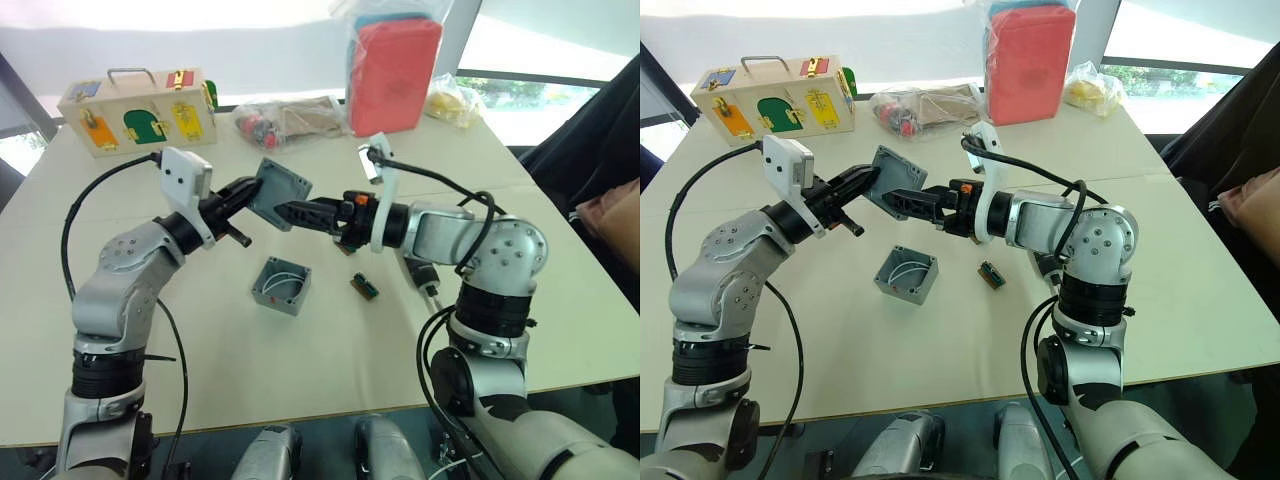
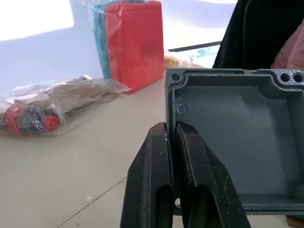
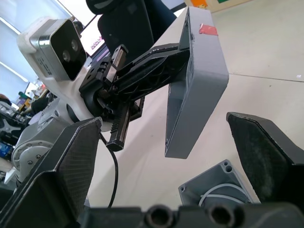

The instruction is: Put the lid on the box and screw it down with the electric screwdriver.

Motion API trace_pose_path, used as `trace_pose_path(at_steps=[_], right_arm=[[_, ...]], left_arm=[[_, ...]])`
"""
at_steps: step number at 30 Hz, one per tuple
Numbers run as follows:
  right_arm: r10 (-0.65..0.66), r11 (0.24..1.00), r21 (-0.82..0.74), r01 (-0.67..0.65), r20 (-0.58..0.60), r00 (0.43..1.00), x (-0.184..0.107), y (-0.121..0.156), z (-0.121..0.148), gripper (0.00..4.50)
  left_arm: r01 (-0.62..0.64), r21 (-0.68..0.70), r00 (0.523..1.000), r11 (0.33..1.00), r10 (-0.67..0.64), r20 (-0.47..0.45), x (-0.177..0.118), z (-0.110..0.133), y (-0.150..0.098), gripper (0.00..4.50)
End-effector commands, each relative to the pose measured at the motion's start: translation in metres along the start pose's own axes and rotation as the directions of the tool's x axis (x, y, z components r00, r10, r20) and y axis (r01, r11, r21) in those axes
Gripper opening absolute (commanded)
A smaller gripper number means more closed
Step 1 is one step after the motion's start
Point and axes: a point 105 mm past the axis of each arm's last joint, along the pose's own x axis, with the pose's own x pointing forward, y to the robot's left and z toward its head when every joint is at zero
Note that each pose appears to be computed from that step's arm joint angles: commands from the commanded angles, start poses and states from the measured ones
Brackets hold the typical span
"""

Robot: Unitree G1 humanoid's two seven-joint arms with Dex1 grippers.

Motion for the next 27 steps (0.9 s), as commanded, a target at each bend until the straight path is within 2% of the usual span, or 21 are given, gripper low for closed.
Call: trace_pose_path(at_steps=[1,3,6,8,13,16,18,21,23,24,25,27], right_arm=[[0.048,0.999,-0.021,-0.047,0.029,0.998,0.003,0.014,0.007,2.80],[0.045,0.999,-0.016,-0.045,0.030,0.999,0.005,0.015,0.006,2.17],[0.048,0.999,-0.010,-0.048,0.030,0.998,0.008,0.017,0.004,0.88],[0.046,0.999,-0.009,-0.046,0.031,0.998,0.009,0.018,0.004,0.26],[0.043,0.999,-0.029,-0.042,0.048,0.998,0.009,0.019,0.009,0.20],[-0.003,0.987,-0.158,0.009,0.036,0.999,0.003,0.018,0.015,0.20],[-0.054,0.915,-0.400,0.053,0.009,0.999,-0.007,0.018,0.015,0.20],[-0.050,0.808,-0.589,0.025,-0.026,0.998,-0.014,0.019,0.009,0.20],[-0.052,0.694,-0.720,0.004,-0.045,0.998,-0.018,0.017,0.006,0.20],[-0.059,0.614,-0.789,-0.001,-0.047,0.997,-0.020,0.014,0.006,0.20],[-0.068,0.484,-0.875,-0.002,-0.040,0.997,-0.022,0.011,0.006,0.20],[-0.074,0.237,-0.971,-0.018,-0.036,0.997,-0.024,0.006,0.004,0.20]], left_arm=[[0.001,0.020,0.999,1.000,-0.002,0.043,-0.001,0.009,-0.002,0.00],[-0.005,0.011,0.999,1.000,0.004,0.049,-0.001,0.009,-0.002,0.00],[-0.008,0.003,0.999,1.000,0.008,0.052,-0.001,0.008,-0.002,0.00],[-0.011,-0.001,0.999,1.000,0.011,0.052,-0.001,0.007,-0.002,0.00],[0.004,-0.031,1.000,1.000,-0.003,0.017,-0.003,0.001,-0.004,0.00],[0.061,-0.060,0.998,0.996,-0.062,-0.018,-0.009,-0.002,-0.007,0.92],[0.154,-0.061,0.985,0.986,-0.158,-0.066,-0.016,-0.002,-0.012,1.82],[0.255,-0.071,0.957,0.964,-0.262,-0.124,-0.025,-0.002,-0.016,3.06],[0.318,-0.080,0.933,0.945,-0.326,-0.151,-0.034,0.000,-0.015,3.82],[0.365,-0.077,0.909,0.928,-0.373,-0.185,-0.041,-0.001,-0.015,4.23],[0.397,-0.066,0.889,0.915,-0.401,-0.222,-0.046,0.000,-0.010,4.43],[0.478,-0.071,0.830,0.876,-0.476,-0.290,-0.057,0.002,-0.005,4.43]])
